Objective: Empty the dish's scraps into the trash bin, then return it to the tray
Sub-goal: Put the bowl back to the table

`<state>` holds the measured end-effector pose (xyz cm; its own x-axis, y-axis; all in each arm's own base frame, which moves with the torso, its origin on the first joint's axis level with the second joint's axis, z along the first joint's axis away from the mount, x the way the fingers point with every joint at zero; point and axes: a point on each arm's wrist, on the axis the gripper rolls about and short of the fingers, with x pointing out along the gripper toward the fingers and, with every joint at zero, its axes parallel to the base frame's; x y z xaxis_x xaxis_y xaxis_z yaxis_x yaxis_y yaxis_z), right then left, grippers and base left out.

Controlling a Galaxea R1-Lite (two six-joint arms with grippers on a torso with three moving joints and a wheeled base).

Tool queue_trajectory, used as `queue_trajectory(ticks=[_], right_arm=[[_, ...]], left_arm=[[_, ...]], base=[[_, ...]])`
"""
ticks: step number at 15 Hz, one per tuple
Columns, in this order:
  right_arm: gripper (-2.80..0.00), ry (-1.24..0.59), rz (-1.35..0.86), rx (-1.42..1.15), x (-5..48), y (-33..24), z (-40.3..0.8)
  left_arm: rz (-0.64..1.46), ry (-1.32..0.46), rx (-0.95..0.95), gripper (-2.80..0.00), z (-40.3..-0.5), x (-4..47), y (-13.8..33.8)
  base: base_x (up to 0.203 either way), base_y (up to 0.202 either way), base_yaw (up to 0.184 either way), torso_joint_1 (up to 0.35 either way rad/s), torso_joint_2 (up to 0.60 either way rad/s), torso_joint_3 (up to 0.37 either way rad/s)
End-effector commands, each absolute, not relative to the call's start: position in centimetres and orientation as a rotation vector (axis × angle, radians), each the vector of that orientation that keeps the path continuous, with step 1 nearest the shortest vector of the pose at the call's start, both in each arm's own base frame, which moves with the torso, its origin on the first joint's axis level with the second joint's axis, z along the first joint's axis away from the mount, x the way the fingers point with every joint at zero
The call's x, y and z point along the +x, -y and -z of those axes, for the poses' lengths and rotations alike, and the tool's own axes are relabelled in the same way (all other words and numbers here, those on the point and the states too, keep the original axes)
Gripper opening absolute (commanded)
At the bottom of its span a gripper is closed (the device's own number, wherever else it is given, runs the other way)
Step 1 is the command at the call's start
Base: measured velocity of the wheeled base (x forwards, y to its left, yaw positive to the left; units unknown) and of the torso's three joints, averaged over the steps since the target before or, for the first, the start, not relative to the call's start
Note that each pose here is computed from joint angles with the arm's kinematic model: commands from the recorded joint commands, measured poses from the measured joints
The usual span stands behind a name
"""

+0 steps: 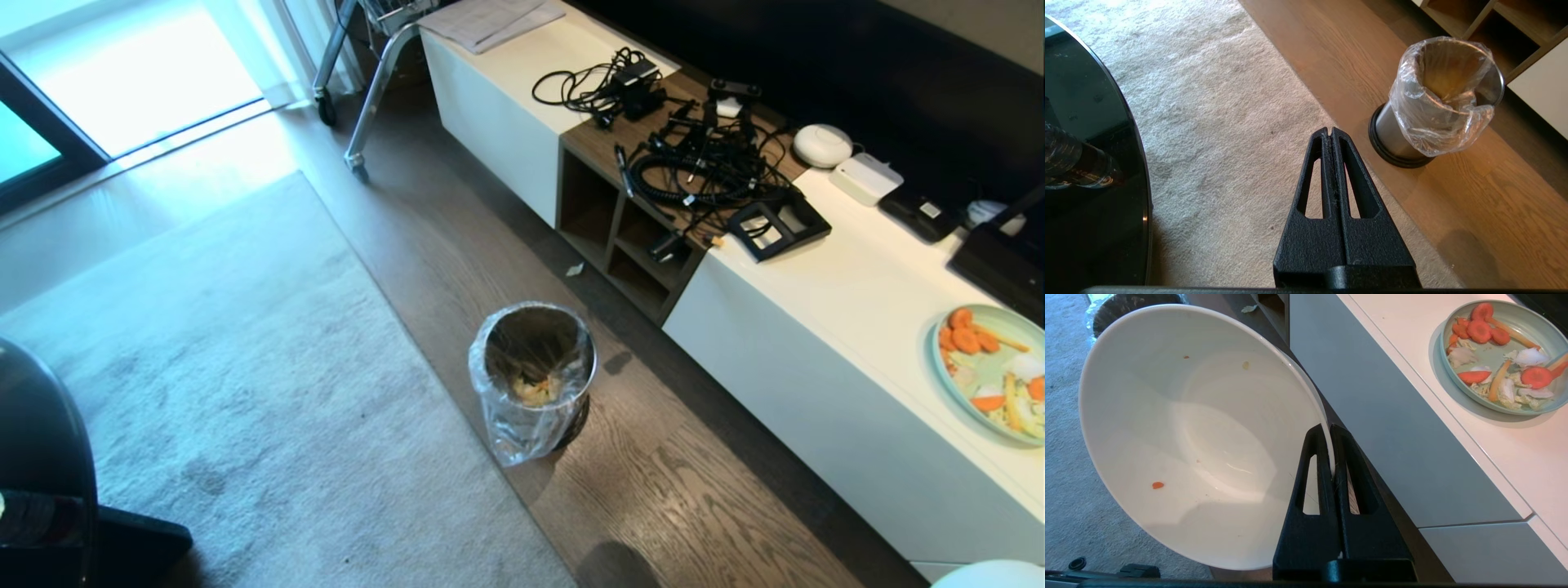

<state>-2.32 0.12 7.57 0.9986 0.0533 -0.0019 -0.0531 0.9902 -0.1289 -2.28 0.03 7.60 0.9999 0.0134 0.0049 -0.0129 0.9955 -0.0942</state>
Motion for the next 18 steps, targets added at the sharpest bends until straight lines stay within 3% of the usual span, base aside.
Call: queue_trajectory(ticks=[1,18], right_arm=[[-2.80,0.000,-0.055,-0.130,-2.31,-0.12,-7.57],[-2.80,0.000,-0.054,-0.130,-2.31,-0.12,-7.57]], left_arm=[[-0.014,0.007,-0.095,-2.80,-7.61,-2.28,-0.03],[-0.014,0.007,-0.097,-2.80,-7.61,-2.28,-0.03]], base=[[0.000,0.000,0.000,-0.006,0.00,0.202],[0.000,0.000,0.000,0.002,0.00,0.203]])
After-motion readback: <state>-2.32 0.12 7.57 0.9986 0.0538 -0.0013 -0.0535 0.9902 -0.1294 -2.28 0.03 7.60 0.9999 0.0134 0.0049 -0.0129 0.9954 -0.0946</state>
